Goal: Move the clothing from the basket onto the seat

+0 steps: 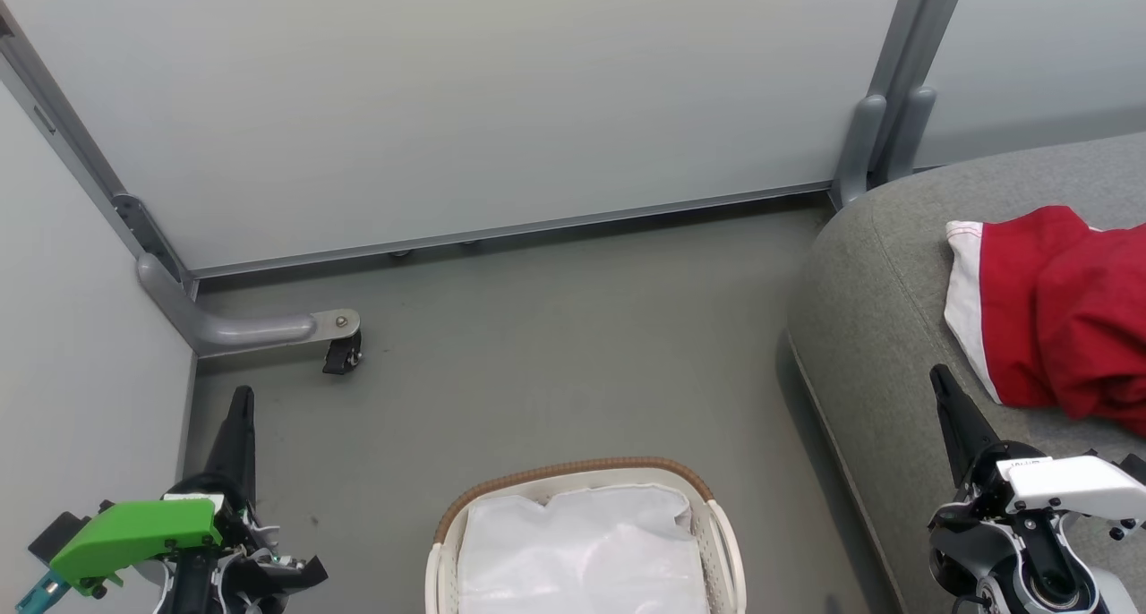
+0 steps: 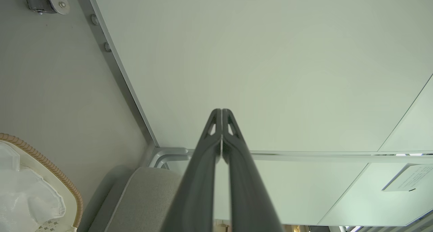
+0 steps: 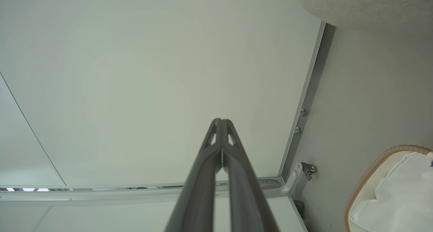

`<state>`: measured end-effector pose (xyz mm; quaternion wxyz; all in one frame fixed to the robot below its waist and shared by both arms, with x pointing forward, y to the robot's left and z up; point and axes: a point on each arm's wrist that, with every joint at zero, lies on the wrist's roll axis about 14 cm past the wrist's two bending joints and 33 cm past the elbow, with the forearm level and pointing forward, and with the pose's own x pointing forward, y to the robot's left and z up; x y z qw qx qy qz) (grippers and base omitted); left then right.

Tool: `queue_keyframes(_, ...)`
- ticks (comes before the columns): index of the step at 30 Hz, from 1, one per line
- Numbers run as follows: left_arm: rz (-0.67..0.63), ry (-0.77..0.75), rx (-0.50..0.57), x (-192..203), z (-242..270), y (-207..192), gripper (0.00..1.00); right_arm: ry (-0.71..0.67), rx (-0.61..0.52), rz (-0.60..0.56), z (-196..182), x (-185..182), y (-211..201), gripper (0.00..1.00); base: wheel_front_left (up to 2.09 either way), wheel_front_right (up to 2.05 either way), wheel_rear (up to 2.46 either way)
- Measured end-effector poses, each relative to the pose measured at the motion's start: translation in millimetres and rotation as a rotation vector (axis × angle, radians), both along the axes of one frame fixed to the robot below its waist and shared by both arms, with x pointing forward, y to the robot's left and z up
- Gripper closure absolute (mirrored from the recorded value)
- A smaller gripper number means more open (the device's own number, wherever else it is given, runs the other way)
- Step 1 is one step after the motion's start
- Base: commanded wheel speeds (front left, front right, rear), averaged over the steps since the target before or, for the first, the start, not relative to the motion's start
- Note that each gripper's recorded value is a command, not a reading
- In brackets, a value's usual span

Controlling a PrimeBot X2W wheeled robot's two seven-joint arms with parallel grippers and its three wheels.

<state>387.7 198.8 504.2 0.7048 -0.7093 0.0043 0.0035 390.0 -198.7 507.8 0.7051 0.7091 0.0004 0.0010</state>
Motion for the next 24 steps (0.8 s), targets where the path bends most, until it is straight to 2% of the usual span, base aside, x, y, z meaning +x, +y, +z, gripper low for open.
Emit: queue_keyframes(24, 0.000, 0.000, 0.000, 0.0, 0.0, -0.1, 1.00, 0.000, 0.000, 0.000, 0.0, 0.0, 0.0, 1.00, 0.00, 0.00, 0.00)
